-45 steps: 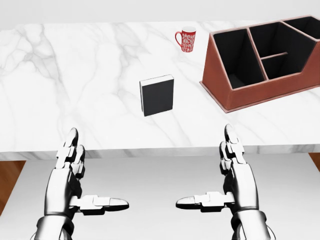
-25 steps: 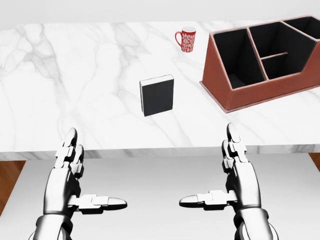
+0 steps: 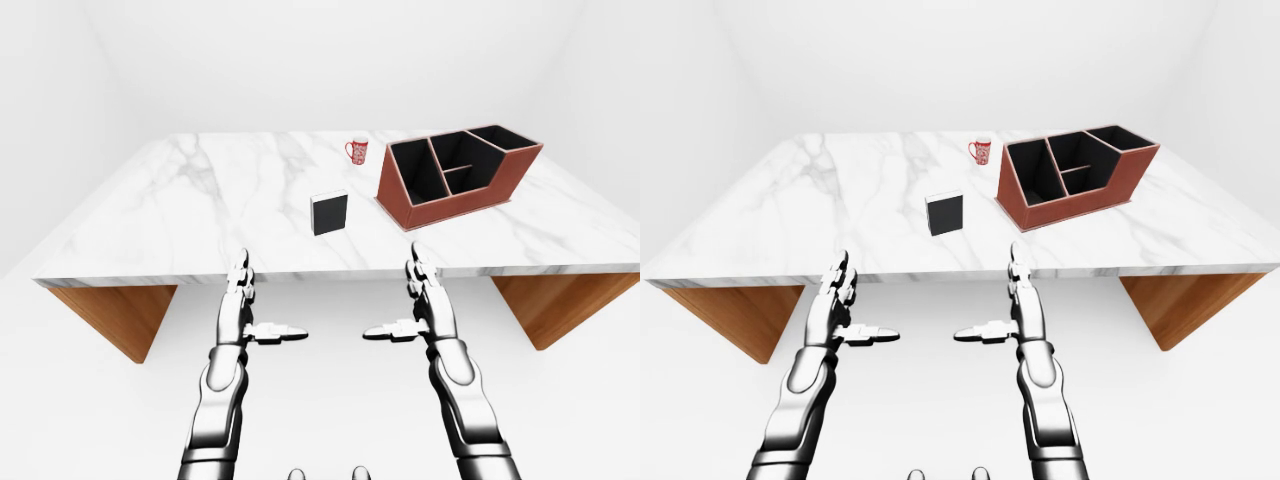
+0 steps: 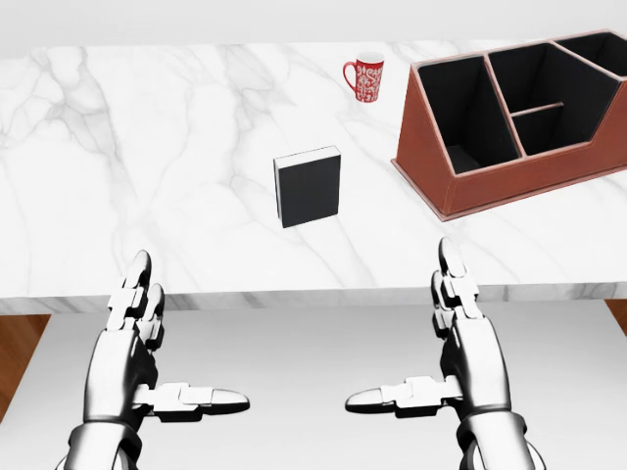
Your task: Pick up the book and place it in the left compartment of the caddy.
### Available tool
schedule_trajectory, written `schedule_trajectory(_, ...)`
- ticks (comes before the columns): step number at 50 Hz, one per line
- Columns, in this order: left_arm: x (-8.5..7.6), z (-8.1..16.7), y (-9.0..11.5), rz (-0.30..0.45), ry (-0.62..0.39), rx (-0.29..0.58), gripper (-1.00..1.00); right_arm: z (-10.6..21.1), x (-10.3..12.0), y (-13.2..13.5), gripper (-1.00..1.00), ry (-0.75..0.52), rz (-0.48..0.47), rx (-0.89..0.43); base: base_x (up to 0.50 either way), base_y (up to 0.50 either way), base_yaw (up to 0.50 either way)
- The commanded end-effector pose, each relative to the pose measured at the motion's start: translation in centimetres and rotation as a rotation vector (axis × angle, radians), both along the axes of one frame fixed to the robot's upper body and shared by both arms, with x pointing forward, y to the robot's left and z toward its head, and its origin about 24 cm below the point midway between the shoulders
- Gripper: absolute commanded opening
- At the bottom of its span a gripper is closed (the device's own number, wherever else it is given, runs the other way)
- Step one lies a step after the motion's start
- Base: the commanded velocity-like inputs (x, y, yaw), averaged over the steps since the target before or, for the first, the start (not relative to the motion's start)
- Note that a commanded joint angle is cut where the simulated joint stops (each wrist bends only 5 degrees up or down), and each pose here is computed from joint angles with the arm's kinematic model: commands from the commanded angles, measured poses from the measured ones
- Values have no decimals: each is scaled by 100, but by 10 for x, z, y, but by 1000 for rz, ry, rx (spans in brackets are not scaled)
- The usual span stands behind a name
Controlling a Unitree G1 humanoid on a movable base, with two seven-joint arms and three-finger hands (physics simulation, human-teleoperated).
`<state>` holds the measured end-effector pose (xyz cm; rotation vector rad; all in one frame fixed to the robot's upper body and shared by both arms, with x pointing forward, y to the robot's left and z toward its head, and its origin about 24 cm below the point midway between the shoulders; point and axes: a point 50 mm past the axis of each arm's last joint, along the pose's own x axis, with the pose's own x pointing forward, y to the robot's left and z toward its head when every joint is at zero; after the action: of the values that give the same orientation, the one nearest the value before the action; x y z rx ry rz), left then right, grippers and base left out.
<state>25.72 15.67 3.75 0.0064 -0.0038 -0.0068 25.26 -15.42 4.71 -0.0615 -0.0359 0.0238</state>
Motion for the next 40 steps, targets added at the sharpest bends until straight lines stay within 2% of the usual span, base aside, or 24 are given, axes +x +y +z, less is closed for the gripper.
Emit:
schedule_trajectory(1, -4, 6, -2, -3, -3, 1, 100, 6, -3, 3, 100, -4, 7, -12, 0, 0, 0)
schedule_trajectory(25, 3, -1, 0, -2, -7, 4, 100, 4, -1, 3, 100, -2, 14, -13, 0, 0, 0)
schedule_trajectory(40, -2, 3, -1, -3, -8, 5, 100, -3, 4, 0, 100, 3, 15, -22, 0, 0, 0)
